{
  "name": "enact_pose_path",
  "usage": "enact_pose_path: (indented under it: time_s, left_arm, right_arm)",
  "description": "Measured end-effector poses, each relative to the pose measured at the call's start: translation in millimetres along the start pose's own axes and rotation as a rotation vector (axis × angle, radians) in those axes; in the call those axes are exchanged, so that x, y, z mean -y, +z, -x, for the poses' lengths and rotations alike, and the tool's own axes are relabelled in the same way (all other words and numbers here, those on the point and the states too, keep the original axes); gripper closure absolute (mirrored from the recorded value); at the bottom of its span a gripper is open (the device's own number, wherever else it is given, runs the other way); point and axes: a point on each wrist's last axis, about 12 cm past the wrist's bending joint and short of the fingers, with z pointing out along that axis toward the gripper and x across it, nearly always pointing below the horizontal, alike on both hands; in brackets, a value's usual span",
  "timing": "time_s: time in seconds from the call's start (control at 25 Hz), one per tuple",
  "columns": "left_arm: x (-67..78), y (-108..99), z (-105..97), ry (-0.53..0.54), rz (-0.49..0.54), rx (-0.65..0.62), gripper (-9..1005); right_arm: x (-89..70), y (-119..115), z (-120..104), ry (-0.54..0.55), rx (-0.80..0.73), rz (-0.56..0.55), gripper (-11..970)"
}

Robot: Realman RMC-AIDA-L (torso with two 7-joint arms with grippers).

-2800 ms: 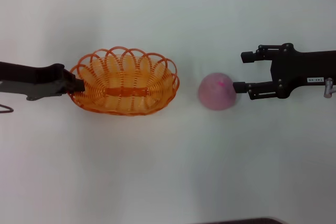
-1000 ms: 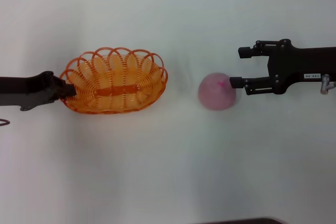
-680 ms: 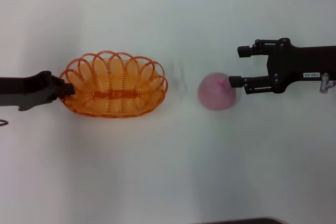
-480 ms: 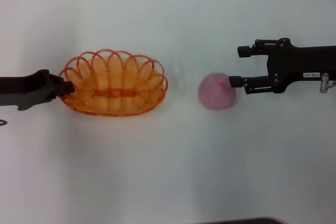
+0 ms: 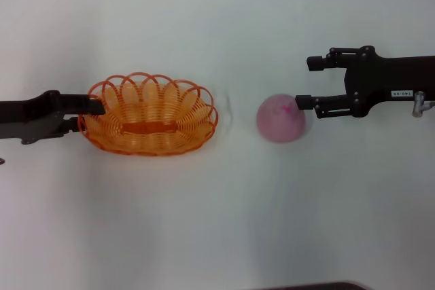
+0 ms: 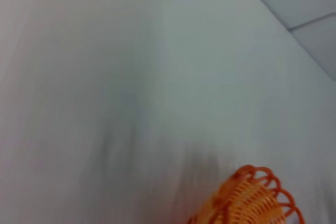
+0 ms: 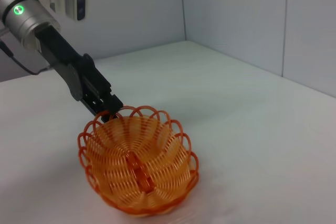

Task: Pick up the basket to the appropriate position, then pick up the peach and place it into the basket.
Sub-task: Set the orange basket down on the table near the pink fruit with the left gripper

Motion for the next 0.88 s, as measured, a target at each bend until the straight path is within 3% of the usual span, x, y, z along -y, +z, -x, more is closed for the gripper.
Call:
enact_pose_path:
  time_s: [0.12, 0.48, 0.64, 0.88]
  left_arm:
    - [-1.0, -3.5, -2.3, 0.002, -0.021, -0.002, 481]
    - [-7.0, -7.7, -5.0, 0.025, -0.012, 0.001, 302]
    - [-14.1, -20.6, -3.3, 0.049, -0.024, 0.032, 258]
    - [-14.8, -40.1, -4.2, 0.227, -0.111, 0.076, 187]
  right_arm:
    - [0.1, 0.0, 0.0, 0.0, 0.0, 0.0, 134]
    - [0.5, 0.6, 1.0, -0.003, 0.0, 0.001, 134]
    - [0.6, 0.6, 1.1, -0.003, 0.0, 0.001, 134]
    - [1.4, -0.8, 1.1, 0.002, 0.009, -0.011, 134]
